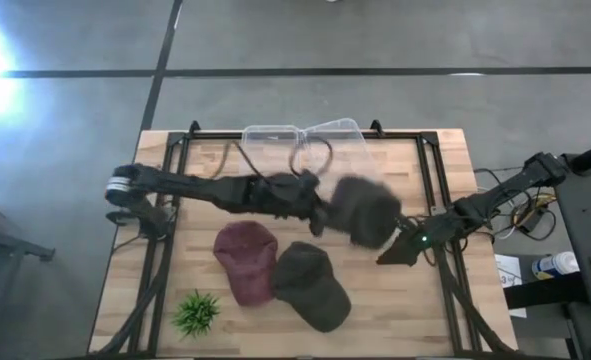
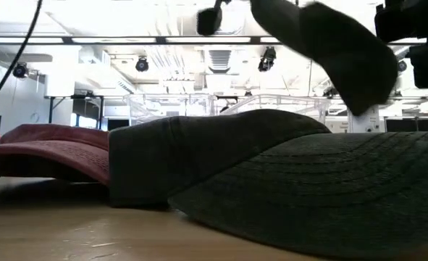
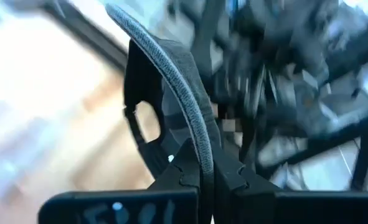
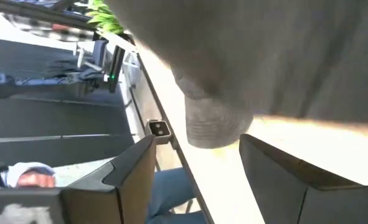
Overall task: Pick & Place hat
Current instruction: Put the right black cap into the right transparent bin
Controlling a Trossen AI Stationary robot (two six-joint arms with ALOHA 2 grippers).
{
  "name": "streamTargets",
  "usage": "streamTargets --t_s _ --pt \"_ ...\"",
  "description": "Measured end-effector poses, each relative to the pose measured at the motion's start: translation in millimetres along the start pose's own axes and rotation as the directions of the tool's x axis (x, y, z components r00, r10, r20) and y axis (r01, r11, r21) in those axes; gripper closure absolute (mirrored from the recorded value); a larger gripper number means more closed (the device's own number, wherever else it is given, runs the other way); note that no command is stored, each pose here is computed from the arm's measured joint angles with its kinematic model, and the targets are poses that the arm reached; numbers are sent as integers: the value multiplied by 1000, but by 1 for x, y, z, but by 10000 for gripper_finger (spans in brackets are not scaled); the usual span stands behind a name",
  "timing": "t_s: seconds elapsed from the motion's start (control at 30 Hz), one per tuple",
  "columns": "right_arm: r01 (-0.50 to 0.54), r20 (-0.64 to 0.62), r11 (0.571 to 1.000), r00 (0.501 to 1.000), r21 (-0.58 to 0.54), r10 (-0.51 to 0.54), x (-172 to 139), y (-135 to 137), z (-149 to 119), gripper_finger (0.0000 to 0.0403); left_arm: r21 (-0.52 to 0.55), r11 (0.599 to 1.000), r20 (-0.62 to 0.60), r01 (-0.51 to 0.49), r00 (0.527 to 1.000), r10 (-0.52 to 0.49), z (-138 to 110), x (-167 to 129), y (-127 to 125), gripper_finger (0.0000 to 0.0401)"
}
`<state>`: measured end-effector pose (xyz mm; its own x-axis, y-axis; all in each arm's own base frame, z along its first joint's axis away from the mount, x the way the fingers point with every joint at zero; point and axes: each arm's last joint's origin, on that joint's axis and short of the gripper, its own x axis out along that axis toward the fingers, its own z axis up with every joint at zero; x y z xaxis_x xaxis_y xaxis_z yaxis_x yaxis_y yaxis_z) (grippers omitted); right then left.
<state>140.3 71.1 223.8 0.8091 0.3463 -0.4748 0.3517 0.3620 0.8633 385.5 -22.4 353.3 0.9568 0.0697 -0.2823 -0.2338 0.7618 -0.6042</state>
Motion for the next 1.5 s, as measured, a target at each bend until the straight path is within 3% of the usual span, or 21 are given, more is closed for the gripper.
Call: streamTargets --t_s 0.1,0.23,0.33,0.43,0.6,0.73,0.93,1.1,1.33,1.43,1.5 --pt "-14 37 999 999 -52 16 -4 1 1 174 -2 996 165 -85 983 84 22 -23 -3 395" --pt "15 111 997 994 -73 -7 -4 0 4 174 -61 970 363 -234 900 240 47 -43 5 395" --pt "78 160 997 984 -27 -73 -3 -6 6 174 -133 947 409 -291 855 320 60 -43 22 395" --pt "143 167 988 974 57 -151 -3 -14 6 174 -220 919 366 -327 846 389 67 -32 48 395" --pt "197 159 971 963 139 -218 -5 -21 6 174 -303 833 154 -463 839 522 69 -9 90 395" --pt "199 160 970 962 138 -220 -4 -21 6 174 -317 841 70 -437 874 481 74 17 101 395" --pt "203 184 971 957 130 -225 -4 -22 7 174 -244 838 32 -488 860 509 78 62 112 386" --pt "202 187 971 957 128 -223 -4 -22 7 174 -151 843 -45 -516 856 516 78 78 115 369" --pt "210 187 974 957 87 -223 -4 -22 7 174 -34 828 -107 -560 826 554 83 60 103 290" --pt "210 187 975 958 67 -219 -4 -21 7 174 25 849 -74 -527 846 527 92 41 85 262" --pt "206 176 975 960 84 -218 -3 -21 7 174 129 872 -56 -473 874 483 95 25 63 252"
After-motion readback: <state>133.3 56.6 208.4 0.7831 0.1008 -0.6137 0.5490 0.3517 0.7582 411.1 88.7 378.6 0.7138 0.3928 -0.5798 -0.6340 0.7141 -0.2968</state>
